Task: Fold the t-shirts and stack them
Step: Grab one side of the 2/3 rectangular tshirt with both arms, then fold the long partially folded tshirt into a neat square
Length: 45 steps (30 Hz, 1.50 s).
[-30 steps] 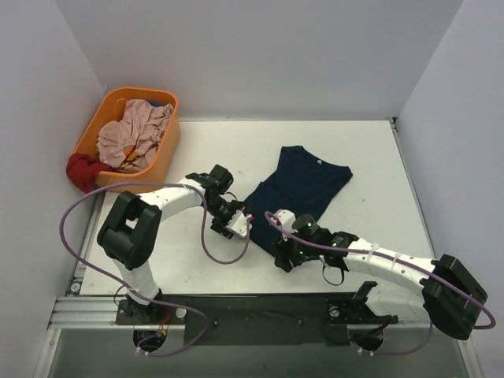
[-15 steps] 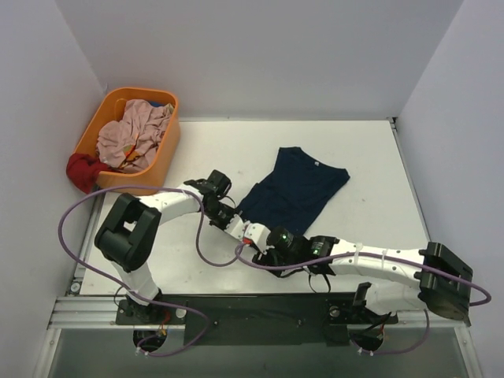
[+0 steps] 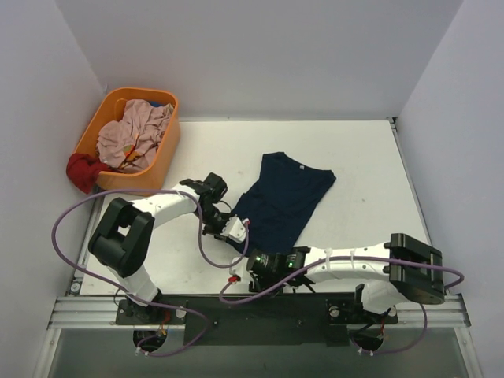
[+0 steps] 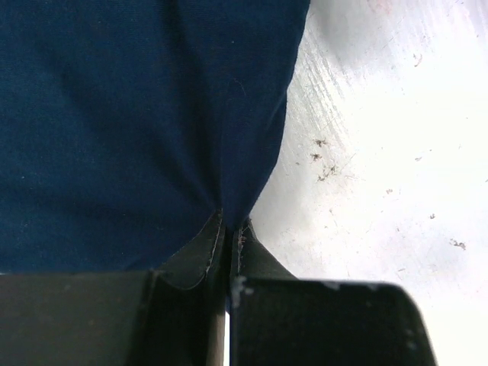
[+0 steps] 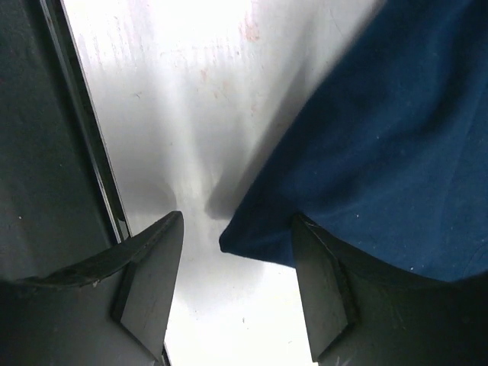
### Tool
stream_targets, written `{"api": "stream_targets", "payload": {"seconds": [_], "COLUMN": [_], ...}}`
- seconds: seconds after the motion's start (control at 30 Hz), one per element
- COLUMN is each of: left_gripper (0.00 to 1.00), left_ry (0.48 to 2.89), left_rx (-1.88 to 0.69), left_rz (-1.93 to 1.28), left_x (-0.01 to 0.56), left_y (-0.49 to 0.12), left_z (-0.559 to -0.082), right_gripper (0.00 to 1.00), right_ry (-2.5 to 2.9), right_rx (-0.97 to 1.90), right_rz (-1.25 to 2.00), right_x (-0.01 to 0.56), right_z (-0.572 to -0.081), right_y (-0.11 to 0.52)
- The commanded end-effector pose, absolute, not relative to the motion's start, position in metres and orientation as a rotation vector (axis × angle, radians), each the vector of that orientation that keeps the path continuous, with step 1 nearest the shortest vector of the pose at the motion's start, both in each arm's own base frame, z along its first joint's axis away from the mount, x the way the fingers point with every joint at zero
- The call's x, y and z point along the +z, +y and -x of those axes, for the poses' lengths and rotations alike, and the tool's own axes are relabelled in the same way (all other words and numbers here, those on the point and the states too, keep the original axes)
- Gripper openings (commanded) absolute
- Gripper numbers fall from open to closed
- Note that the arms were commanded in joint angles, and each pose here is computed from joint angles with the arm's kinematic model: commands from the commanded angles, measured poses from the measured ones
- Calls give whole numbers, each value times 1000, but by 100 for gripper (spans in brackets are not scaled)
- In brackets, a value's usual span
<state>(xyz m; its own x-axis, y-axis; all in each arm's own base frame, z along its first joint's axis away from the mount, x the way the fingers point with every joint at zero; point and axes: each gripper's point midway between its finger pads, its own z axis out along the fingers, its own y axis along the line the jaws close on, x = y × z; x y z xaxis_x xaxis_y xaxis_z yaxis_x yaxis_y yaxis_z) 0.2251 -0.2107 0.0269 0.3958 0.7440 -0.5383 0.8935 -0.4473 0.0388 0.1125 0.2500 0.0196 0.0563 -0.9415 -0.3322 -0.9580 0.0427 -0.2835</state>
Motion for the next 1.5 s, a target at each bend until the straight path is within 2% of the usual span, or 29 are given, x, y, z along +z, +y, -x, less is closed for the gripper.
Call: {"api": "stream_targets", "payload": {"seconds": [0.0, 0.03, 0.07, 0.1, 0.13, 0.17, 0.3, 0.63, 0.73, 0.83, 0.9, 1.03, 1.23, 1.47], "left_gripper": [1, 0, 0, 0, 0, 0, 0, 0, 0, 0, 0, 0, 0, 0], "left_ry": [1426, 1436, 1449, 1450, 1479, 1480, 1572, 1845, 1991, 2033, 2024, 2055, 1910, 1914], "left_rx": [-713, -725, -734, -738, -759, -767, -840, -1007, -943, -839, -810, -678, -456, -396], "left_rz": [-2292, -2296, -2297, -2294, -2298, -2299, -2299, -2263, -2192, -2165, -2123, -1929, -1728, -1608], "left_x": [48, 48, 49, 52, 52, 55, 70, 151, 162, 169, 175, 189, 233, 216], "left_y": [-217, -216, -214, -214, -210, -210, -199, -161, -152, -144, -151, -180, -220, -260], "left_z": [-219, -217, -214, -214, -209, -208, -188, -118, -114, -116, -130, -188, -282, -358], "right_gripper": [53, 51, 44, 30, 5, 0, 0, 0, 0, 0, 0, 0, 0, 0], "right_ry": [1912, 1932, 1960, 1979, 1993, 2003, 2061, 2166, 2160, 2202, 2222, 2278, 2356, 2526], "right_rx": [-46, -59, -89, -104, -125, -122, -41, 466, 620, 728, 759, 730, 700, 633], "right_rz": [1941, 1926, 1928, 1920, 1908, 1889, 1863, 1812, 1776, 1611, 1475, 1307, 939, 596], "right_x": [17, 16, 15, 14, 14, 17, 31, 124, 143, 165, 171, 168, 182, 156], "right_z": [-118, -119, -121, -122, -123, -122, -110, -42, -29, -39, -59, -98, -161, -211], "right_y": [246, 244, 239, 236, 232, 231, 228, 243, 245, 241, 233, 215, 181, 134]}}
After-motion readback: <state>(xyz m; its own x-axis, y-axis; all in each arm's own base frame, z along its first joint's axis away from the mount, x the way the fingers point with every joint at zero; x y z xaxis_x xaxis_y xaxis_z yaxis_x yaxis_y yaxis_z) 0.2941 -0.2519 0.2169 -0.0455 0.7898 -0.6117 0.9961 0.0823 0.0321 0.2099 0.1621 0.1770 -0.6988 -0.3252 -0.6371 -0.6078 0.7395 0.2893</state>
